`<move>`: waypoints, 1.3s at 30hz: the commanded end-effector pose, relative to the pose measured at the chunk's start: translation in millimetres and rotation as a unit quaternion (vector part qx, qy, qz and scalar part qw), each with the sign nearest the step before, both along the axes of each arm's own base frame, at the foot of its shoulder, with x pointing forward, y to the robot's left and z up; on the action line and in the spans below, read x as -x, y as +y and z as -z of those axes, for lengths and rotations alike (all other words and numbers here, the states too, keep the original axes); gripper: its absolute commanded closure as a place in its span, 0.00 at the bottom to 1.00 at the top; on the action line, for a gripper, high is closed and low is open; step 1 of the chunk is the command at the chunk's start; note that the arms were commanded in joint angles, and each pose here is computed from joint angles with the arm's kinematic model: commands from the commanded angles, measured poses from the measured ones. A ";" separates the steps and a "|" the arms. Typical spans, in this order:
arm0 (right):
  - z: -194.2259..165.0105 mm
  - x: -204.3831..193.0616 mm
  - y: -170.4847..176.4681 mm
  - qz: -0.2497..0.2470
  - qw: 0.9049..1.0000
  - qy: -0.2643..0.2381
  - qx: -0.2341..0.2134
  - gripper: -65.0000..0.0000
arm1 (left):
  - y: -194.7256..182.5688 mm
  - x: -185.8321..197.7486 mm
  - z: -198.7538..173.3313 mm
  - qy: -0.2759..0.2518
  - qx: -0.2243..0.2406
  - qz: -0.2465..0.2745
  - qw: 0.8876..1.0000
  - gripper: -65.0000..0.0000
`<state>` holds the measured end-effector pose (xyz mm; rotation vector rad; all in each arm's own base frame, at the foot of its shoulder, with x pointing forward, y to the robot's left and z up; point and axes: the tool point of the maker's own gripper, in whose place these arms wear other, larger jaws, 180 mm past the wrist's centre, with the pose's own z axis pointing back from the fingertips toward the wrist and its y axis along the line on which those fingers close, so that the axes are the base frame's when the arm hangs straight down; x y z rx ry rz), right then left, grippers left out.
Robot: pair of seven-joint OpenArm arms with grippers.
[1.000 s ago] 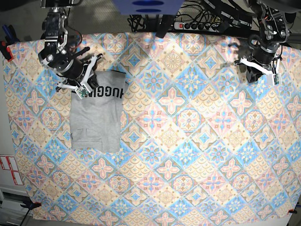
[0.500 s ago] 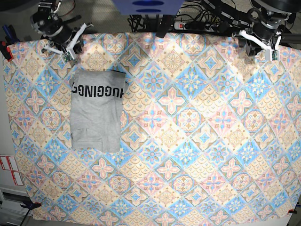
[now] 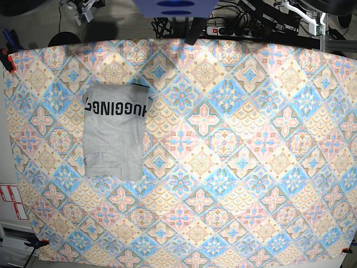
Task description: Fold the T-shirt properly
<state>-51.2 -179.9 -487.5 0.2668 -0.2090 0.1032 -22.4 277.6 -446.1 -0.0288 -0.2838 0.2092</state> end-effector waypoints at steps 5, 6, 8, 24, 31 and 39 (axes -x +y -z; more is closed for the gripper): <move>26.1 64.5 3.2 0.043 0.995 0.089 -0.024 1.00 | -2.6 24.0 44.4 0.032 0.023 -0.006 0.999 1.00; 34.1 57.6 5.0 0.050 0.994 0.088 -0.029 1.00 | -7.9 32.6 57.8 0.038 0.031 -0.009 0.999 1.00; 48.3 54.8 9.7 0.064 0.992 0.098 -0.041 1.00 | -11.1 46.0 80.5 0.050 0.032 -0.002 0.998 1.00; 124.6 36.1 30.8 0.269 0.955 0.059 -0.105 1.00 | -72.1 68.3 175.8 0.044 0.043 0.126 0.990 1.00; 125.1 32.4 30.8 0.299 0.948 0.030 -0.102 1.00 | -92.6 57.3 187.3 0.024 0.048 0.167 0.985 1.00; 142.3 24.5 13.0 0.314 0.949 0.031 -0.014 1.00 | -94.9 32.7 189.8 0.004 0.047 0.175 0.983 1.00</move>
